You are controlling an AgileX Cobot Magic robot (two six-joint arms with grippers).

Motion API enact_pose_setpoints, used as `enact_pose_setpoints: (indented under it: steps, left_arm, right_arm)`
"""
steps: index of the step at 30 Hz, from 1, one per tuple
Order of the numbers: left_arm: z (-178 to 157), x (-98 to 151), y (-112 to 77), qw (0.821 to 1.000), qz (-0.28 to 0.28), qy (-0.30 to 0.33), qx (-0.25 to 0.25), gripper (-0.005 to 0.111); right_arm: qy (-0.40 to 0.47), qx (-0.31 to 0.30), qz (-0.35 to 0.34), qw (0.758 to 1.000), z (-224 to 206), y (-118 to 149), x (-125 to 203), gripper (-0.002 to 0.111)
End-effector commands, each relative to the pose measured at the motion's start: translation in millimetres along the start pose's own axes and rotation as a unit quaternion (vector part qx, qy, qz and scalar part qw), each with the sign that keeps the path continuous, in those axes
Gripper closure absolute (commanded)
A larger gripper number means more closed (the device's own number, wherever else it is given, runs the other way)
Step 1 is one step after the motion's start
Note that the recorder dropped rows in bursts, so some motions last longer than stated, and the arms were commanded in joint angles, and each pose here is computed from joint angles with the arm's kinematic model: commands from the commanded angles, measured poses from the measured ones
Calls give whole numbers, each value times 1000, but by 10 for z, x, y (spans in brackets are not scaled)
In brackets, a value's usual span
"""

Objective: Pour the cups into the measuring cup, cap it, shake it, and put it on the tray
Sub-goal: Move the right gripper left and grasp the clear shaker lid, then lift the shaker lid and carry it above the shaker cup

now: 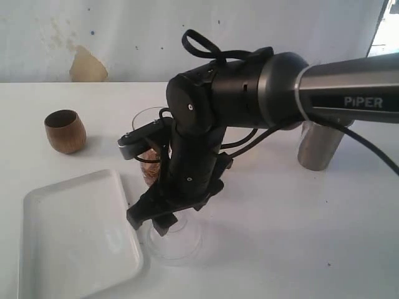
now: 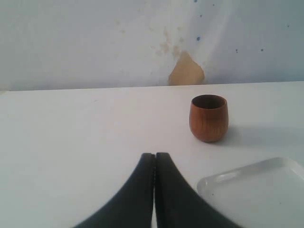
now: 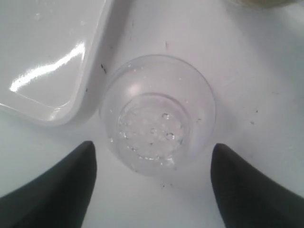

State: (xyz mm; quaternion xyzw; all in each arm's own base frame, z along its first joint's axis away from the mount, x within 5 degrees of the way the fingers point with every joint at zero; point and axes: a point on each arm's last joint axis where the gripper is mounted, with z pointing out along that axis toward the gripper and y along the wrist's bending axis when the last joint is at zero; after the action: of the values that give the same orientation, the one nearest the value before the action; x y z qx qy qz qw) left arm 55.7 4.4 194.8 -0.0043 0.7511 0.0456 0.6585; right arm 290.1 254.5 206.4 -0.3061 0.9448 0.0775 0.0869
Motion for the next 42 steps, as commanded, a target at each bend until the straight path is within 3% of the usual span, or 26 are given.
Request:
enact_pose_setpoints:
  steps: [1, 5, 13, 15, 18, 22, 42]
  left_arm:
    - [0, 8, 1, 1000, 0, -3, -1, 106]
    - [0, 8, 1, 1000, 0, -3, -1, 106]
    - [0, 8, 1, 1000, 0, -3, -1, 106]
    - [0, 8, 1, 1000, 0, -3, -1, 106]
    - [0, 8, 1, 1000, 0, -3, -1, 106]
    - [0, 8, 1, 1000, 0, -3, -1, 106]
    - [0, 8, 1, 1000, 0, -3, -1, 106]
  right_arm:
    - [-10, -3, 0, 1000, 19, 52, -30, 45]
    - [-20, -1, 3, 1000, 20, 69, -47, 50]
    - [-1, 0, 5, 1000, 20, 67, -12, 81]
    - [4, 0, 5, 1000, 29, 65, 2, 83]
    - [6, 0, 1, 1000, 37, 65, 5, 76]
    - [6, 0, 2, 1000, 37, 65, 5, 53]
    - [8, 9, 6, 1000, 149, 120, -5, 53]
